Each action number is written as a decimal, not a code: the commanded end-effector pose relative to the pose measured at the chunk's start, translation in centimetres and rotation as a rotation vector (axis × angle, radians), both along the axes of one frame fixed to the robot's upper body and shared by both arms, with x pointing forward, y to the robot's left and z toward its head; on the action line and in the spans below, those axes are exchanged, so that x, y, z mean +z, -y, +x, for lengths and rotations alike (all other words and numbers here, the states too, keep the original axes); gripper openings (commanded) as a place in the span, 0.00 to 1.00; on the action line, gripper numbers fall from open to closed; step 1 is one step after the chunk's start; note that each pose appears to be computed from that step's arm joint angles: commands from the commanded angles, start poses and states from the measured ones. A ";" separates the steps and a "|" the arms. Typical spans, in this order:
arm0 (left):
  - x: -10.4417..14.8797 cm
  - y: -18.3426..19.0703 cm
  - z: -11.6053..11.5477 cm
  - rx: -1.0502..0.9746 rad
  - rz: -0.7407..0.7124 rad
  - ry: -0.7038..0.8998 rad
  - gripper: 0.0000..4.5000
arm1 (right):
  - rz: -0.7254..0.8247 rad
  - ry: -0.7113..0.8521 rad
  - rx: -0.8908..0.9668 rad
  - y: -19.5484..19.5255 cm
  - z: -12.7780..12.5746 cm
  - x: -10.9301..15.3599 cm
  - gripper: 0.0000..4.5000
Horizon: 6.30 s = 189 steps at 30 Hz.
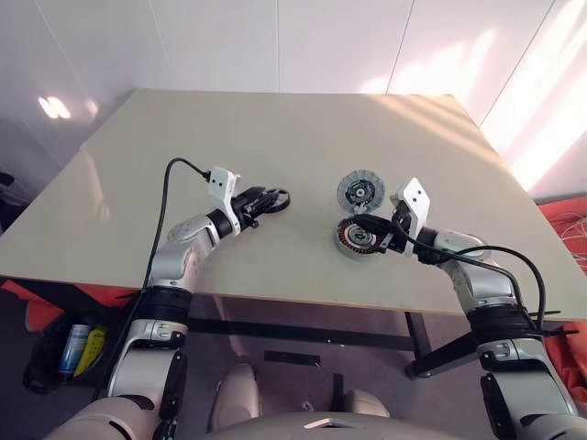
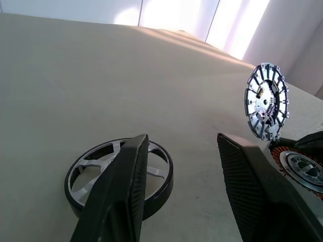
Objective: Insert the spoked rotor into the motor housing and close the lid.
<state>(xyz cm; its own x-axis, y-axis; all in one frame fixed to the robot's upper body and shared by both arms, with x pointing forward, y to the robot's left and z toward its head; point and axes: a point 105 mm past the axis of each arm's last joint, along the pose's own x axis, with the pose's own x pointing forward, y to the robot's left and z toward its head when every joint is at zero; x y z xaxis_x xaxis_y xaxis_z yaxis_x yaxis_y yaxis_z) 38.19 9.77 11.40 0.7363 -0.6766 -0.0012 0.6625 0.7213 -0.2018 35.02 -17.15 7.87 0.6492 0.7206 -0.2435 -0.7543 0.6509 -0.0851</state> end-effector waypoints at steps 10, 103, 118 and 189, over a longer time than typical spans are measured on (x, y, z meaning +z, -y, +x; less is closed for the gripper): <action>1.9 0.1 0.2 -0.007 0.002 0.061 0.51 | -0.006 -0.001 0.002 0.1 -1.0 -0.8 0.00; -1.8 -4.9 0.7 0.157 -0.010 -0.042 0.51 | 0.003 -0.021 -0.016 -1.1 -0.4 -1.9 0.00; -1.8 -6.0 1.5 0.200 -0.020 -0.042 0.51 | 0.013 0.165 -0.025 -0.3 1.1 4.2 0.00; -0.5 -6.7 1.5 0.279 -0.035 -0.044 0.51 | -0.009 0.195 -0.031 -0.2 1.1 5.3 0.00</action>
